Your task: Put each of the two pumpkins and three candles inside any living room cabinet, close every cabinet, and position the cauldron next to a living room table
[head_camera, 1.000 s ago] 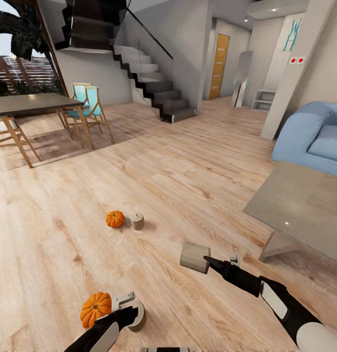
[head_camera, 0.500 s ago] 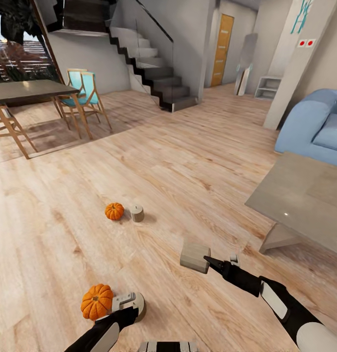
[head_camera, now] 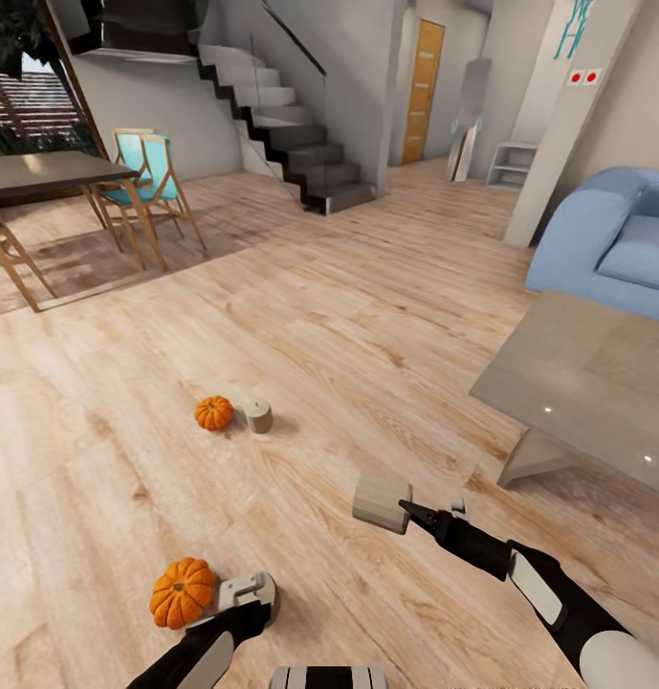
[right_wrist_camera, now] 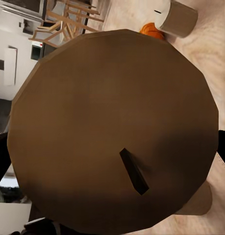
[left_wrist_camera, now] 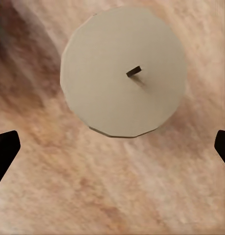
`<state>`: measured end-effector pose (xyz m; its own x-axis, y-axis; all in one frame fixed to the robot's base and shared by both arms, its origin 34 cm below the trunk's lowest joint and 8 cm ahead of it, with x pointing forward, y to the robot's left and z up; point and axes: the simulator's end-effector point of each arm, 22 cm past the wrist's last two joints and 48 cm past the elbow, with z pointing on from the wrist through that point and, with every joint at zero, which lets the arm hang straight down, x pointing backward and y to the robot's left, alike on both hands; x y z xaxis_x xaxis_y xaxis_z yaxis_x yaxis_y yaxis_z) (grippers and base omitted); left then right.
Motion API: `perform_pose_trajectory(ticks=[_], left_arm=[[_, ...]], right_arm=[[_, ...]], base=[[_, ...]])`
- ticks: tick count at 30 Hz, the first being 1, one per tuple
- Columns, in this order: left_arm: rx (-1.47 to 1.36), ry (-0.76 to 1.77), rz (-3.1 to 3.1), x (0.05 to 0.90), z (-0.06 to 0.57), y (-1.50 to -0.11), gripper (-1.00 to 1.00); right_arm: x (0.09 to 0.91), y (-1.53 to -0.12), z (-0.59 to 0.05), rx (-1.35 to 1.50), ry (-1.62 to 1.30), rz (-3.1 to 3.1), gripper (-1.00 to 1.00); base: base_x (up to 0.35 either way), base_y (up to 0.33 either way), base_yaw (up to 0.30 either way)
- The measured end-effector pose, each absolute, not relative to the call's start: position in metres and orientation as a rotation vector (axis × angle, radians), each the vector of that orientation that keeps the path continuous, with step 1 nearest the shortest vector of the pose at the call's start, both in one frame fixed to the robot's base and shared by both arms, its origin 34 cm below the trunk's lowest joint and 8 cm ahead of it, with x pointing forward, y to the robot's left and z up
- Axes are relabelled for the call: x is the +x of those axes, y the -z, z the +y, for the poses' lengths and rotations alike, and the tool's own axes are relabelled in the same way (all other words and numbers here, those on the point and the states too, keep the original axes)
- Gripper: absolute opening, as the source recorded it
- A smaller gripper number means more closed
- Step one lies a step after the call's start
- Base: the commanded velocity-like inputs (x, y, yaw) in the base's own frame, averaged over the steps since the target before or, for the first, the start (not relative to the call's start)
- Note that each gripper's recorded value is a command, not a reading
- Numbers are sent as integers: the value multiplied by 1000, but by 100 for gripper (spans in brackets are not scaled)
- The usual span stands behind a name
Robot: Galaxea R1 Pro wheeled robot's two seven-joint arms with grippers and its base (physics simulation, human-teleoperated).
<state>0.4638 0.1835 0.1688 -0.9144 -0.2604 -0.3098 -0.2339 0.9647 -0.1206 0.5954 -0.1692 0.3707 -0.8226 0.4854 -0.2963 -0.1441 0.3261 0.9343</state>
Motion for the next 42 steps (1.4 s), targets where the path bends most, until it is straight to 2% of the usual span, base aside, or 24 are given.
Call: perform_pose_trajectory(ticks=[22, 42], left_arm=[[-342, 118, 2787, 463, 181, -169, 100], [-336, 126, 2787, 463, 179, -169, 100]], right_arm=[[596, -371, -169, 300, -1528, 2058, -100], [596, -370, -170, 301, -1528, 2058, -100]], base=[[107, 0, -4], [48, 25, 0]])
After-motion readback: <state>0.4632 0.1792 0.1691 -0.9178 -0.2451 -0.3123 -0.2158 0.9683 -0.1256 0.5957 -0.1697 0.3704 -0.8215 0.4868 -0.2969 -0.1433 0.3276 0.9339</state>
